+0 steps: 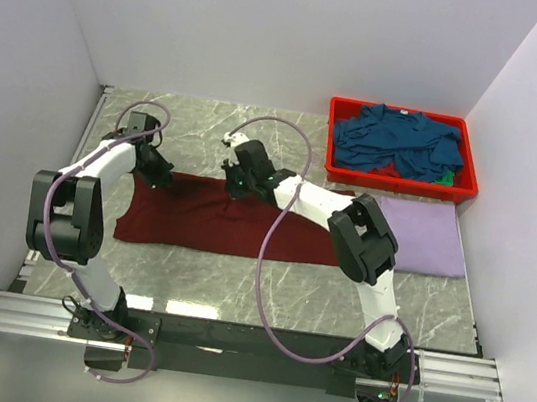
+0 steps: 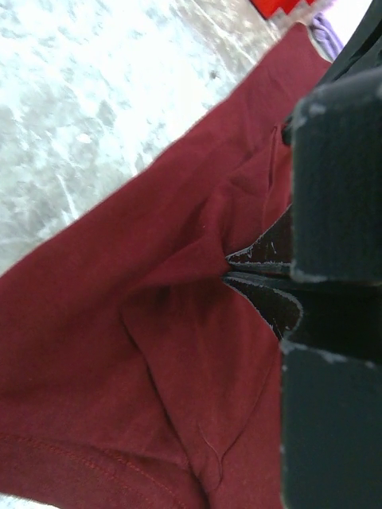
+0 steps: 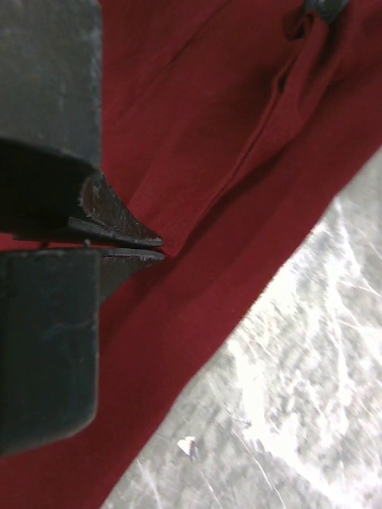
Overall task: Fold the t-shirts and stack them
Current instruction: Fold the tshirt
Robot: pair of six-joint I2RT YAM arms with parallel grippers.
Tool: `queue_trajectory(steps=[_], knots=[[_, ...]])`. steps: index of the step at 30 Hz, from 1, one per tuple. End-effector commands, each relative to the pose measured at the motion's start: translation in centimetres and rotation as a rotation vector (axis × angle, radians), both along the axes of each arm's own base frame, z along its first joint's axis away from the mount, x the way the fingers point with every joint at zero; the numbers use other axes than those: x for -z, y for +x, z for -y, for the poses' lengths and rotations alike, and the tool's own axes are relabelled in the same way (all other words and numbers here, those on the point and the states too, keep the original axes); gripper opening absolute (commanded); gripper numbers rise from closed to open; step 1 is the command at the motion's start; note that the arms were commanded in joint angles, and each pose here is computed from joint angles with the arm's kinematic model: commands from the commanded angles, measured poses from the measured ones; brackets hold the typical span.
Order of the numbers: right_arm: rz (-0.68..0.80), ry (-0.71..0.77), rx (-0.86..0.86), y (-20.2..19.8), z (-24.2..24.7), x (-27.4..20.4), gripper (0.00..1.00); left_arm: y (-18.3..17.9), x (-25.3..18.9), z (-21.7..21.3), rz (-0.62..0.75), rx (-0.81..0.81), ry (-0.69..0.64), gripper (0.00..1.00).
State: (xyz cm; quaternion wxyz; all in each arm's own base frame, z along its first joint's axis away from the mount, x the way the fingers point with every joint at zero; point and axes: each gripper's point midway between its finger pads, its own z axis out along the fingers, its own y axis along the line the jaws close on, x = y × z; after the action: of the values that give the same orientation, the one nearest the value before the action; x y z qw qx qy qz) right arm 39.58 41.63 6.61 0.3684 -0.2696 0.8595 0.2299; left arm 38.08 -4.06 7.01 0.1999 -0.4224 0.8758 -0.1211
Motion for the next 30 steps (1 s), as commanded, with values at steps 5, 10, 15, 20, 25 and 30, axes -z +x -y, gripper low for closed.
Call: queue_trajectory(steps=[5, 10, 15, 20, 25, 30], knots=[[0.097, -0.089, -0.045, -1.6, -0.2, -3.1, 0.0, -0.7, -0.8, -1.2, 0.004, 0.054, 0.012, 0.01], [0.131, -0.118, -0.058, -2.7, -0.3, -3.5, 0.0, -1.7, -0.7, -2.2, -0.007, 0.054, 0.027, 0.01], [0.139, -0.159, -0.087, -4.2, -0.6, -2.9, 0.0, -2.7, -0.1, -2.6, -0.04, 0.073, 0.042, 0.01], [0.158, -0.183, -0.11, -5.4, -1.1, -2.9, 0.01, -3.2, -0.1, -2.8, -0.044, 0.086, 0.054, 0.01], [0.146, -0.199, -0.141, -6.9, -1.6, -2.3, 0.03, -3.8, 0.0, -3.4, -0.056, 0.085, 0.083, 0.01], [0.126, -0.207, -0.163, -8.1, -1.6, -1.4, 0.12, -5.1, 1.0, -3.8, -0.09, 0.085, 0.113, 0.03]])
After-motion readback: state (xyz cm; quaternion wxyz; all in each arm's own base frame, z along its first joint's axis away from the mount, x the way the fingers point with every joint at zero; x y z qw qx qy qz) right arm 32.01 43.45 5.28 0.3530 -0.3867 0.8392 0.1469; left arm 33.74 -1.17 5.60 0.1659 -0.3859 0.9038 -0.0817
